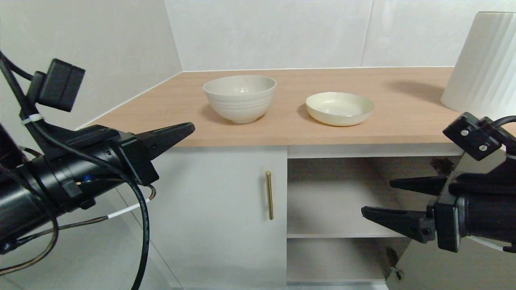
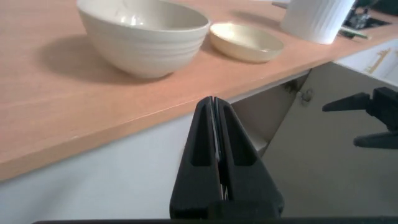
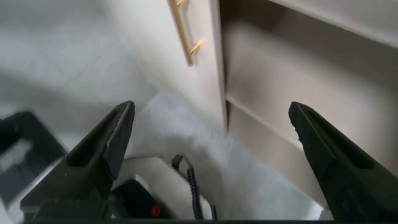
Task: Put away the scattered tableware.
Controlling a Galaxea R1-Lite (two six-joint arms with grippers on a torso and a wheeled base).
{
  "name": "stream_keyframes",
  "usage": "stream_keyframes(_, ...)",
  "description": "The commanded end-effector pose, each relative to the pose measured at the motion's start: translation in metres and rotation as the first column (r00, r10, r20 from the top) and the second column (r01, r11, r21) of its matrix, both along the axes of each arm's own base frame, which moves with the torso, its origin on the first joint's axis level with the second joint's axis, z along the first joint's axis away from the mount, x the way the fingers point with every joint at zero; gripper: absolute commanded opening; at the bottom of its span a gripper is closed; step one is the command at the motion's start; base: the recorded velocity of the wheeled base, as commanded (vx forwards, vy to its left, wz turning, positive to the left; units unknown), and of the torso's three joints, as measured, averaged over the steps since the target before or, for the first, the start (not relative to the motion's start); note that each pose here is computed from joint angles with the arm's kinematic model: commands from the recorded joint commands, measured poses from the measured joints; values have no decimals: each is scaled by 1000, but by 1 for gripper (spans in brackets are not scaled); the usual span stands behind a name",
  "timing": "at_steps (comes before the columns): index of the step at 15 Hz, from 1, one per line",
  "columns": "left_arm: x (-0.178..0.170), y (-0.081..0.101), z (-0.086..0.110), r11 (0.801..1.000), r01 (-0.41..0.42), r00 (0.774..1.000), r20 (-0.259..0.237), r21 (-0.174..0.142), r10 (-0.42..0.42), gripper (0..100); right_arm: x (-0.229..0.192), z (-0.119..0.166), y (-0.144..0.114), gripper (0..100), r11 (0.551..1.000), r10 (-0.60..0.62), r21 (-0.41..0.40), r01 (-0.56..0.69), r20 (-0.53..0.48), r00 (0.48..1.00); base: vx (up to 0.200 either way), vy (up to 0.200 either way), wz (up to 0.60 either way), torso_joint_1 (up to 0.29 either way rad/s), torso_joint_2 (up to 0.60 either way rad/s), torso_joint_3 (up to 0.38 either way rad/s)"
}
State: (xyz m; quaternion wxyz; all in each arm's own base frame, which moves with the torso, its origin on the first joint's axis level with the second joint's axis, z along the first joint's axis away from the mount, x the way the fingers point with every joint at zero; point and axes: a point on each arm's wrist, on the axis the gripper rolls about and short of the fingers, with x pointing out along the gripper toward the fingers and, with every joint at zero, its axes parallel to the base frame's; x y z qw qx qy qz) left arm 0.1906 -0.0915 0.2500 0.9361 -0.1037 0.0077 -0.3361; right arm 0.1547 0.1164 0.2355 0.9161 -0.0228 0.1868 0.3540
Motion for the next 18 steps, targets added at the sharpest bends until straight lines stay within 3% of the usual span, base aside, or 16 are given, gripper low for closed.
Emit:
stream_keyframes(1,3,-1,-2,1000,1,1000,-8,3,-1,0,-3,0,-2,100,1000,9,-10,-9,20,1000,0,0,0,85,-417,-373)
stream_keyframes(12,14,-6,-10,1000,1,999,-41,18,0,0,12,-6,9,100,1000,6,15,-7,54,999,0,0,0,127,-478,-326)
stream_keyframes(18,37,0,-3,998,-60,998,-34,15,61,0,43,-4,25,100,995,-83,69,75,124,989,0,0,0,107,-281,-176)
